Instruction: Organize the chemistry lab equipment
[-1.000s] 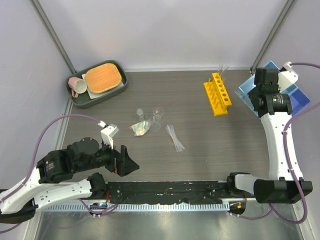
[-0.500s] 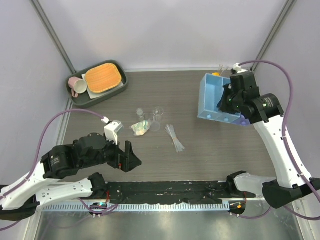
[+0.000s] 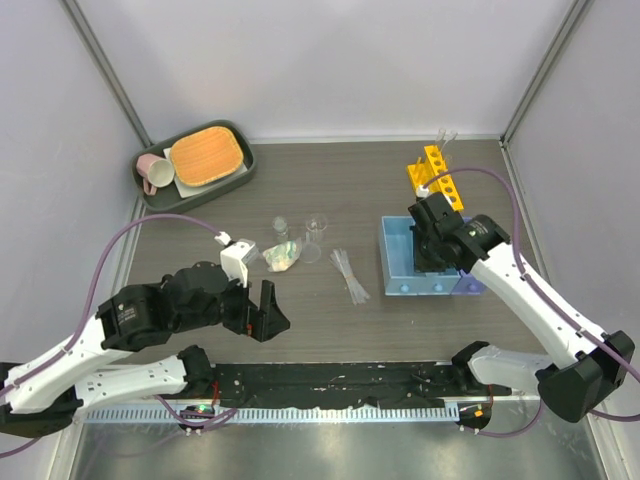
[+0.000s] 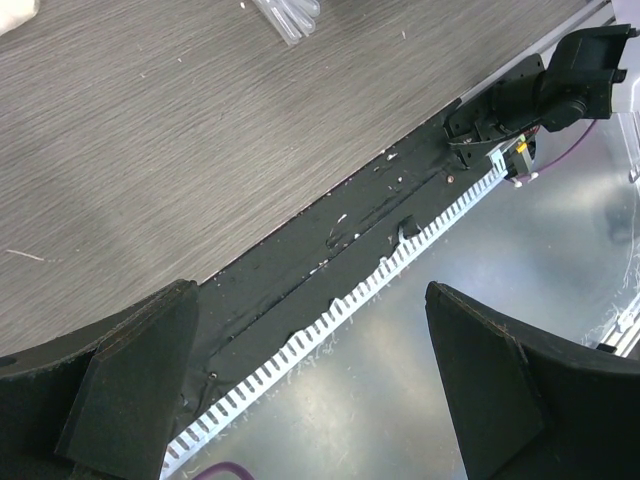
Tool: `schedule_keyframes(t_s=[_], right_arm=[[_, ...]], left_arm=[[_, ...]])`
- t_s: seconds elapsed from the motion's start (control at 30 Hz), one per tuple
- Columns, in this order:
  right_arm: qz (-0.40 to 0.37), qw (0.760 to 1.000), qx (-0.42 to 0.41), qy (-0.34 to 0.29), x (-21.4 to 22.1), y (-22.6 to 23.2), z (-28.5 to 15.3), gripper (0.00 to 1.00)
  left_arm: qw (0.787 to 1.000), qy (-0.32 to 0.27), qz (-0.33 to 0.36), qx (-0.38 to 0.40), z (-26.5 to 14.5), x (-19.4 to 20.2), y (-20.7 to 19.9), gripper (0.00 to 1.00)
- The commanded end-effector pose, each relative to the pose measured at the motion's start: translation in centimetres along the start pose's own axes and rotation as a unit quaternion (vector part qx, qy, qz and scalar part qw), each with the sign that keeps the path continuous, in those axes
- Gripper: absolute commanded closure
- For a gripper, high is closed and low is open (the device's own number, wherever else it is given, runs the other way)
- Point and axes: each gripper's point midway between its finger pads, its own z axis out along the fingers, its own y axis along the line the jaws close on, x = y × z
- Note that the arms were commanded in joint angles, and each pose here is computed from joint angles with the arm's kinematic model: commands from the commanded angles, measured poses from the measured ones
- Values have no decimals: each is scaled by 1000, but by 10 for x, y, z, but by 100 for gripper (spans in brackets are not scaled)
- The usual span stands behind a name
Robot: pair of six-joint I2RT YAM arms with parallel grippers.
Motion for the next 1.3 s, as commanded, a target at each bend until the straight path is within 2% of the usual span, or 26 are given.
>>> schedule_keyframes(t_s=[0.0, 0.23, 0.4, 0.77, 1.27], right_arm=[[41, 997, 18, -65, -10, -8, 10, 99], [52, 998, 22, -24, 24, -8, 51, 99], [55, 998, 35, -21, 30, -8, 75, 99], [56, 997, 38, 41, 51, 6, 128, 99], [-10, 998, 5, 68, 61, 77, 158, 99]], left_arm=[[999, -28, 0, 18, 0, -16, -11, 0], [1000, -27, -1, 14, 0, -12, -7, 0], [1000, -23, 2, 5, 2, -13, -5, 0], [1000, -29, 2, 4, 0, -14, -4, 0], [1000, -29, 5, -2, -1, -15, -2, 0]])
